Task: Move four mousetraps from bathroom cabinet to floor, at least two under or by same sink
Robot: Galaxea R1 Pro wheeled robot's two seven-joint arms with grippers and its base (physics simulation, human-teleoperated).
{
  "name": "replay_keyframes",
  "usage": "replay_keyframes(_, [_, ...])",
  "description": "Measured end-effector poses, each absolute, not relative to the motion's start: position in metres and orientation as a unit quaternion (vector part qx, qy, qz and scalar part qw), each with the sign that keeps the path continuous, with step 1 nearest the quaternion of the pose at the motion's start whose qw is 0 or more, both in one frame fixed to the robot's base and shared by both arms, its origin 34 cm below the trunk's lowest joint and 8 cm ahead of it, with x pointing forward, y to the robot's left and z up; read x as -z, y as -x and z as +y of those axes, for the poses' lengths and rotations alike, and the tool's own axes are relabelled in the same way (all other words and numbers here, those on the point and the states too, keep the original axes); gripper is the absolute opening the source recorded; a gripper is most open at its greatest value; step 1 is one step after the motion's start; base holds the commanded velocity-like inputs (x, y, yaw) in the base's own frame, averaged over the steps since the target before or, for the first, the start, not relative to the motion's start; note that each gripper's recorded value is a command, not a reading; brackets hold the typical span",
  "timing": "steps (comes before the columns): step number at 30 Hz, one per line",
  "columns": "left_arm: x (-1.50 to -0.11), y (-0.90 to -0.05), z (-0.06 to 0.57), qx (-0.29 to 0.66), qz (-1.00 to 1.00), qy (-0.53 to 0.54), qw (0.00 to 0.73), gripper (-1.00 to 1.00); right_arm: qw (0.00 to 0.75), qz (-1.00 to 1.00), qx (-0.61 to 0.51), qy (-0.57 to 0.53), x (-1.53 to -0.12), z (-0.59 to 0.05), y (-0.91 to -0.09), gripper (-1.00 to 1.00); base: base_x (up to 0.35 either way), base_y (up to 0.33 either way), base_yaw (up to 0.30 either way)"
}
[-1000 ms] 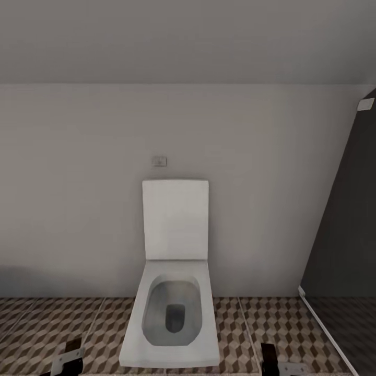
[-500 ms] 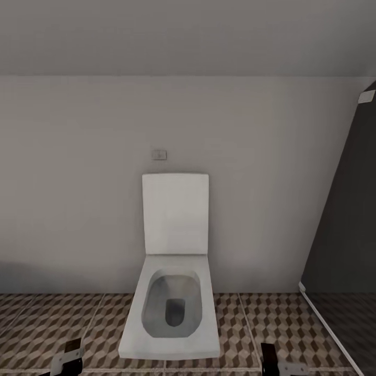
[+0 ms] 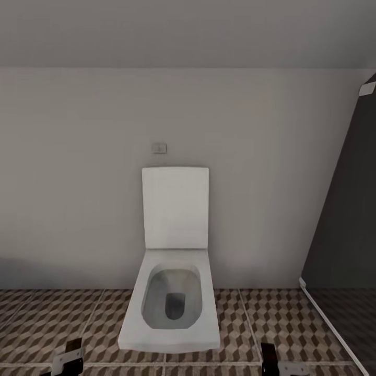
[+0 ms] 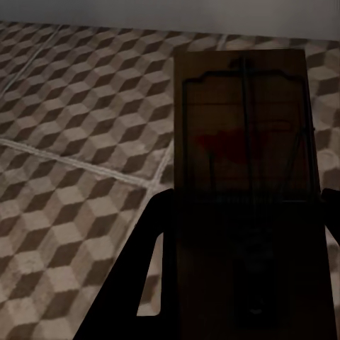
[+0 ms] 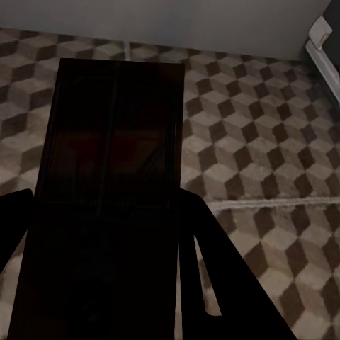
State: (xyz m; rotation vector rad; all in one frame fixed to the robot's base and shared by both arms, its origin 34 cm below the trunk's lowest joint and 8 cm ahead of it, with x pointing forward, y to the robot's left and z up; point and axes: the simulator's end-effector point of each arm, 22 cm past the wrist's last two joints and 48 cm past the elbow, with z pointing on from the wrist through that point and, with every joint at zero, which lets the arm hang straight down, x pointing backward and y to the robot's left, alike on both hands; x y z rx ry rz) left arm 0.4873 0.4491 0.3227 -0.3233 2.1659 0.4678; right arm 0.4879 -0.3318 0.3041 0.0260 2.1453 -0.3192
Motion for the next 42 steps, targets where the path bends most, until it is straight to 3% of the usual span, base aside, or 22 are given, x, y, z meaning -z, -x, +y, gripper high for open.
replay_keyframes(35, [-0.258, -0.458, 0.451, -0.198, 0.890, 0.122, 0.393, -1.00, 0.431, 0.893, 0.130, -0.003, -0.241, -0.331, -0.460, -1.00, 0.000, 0.000, 0.000])
replay_keyframes(42, [-0.258, -0.466, 0.445, -0.193, 0.888, 0.118, 0.399, -1.00, 0.467, 0.875, 0.129, -0.007, -0.260, -0.330, -0.494, -1.00, 0.000, 0.000, 0.000])
